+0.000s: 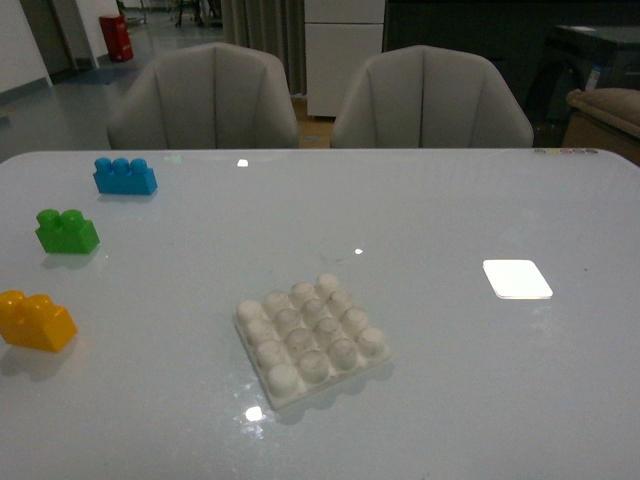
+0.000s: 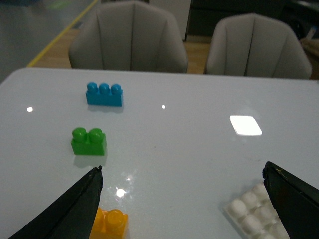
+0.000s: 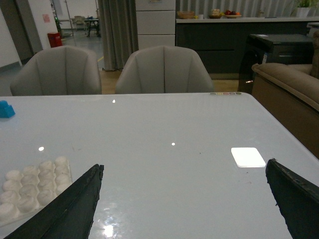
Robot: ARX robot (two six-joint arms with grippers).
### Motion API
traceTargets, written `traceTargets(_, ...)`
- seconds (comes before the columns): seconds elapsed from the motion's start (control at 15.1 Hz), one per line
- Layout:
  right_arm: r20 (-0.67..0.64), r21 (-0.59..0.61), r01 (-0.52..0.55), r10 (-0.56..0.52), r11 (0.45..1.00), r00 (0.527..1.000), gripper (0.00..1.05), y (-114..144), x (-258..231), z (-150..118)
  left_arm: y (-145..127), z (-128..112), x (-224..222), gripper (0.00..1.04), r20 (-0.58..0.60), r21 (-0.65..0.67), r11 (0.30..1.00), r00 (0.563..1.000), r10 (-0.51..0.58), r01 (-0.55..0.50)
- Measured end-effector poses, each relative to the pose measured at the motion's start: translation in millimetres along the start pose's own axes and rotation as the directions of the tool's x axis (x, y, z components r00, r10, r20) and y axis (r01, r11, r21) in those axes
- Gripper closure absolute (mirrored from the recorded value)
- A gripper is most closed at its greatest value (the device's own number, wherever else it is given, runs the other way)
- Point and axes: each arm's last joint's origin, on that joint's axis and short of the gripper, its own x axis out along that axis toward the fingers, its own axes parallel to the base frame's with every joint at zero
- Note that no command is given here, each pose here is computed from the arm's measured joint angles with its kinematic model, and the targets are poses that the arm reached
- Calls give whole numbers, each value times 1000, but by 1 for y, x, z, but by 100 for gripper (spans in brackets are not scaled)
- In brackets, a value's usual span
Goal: Insert yellow block into base center
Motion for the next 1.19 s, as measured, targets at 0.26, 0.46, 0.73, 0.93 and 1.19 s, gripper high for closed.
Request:
traceTargets(0.26, 0, 0, 0, 0, 1000, 1000, 6, 0, 0, 0, 14, -48, 58, 7, -215, 1, 1000, 976, -27, 28)
traceTargets(0.46, 0, 0, 0, 0, 1000, 1000, 6, 0, 0, 0, 33, -66, 87, 7, -270, -18, 1000, 962, -27, 23)
traceTargets(0.73, 0, 0, 0, 0, 1000, 1000, 6, 0, 0, 0, 56, -85, 105, 7, -338, -55, 999, 941, -20, 1)
traceTargets(0.93, 0, 0, 0, 0, 1000, 1000, 6, 0, 0, 0, 66, -83, 108, 7, -319, -39, 999, 947, -31, 20)
traceTargets(1.19, 0, 0, 0, 0, 1000, 1000, 6, 0, 0, 0, 80, -99, 113, 7, -340, 7, 1000, 940, -16, 20)
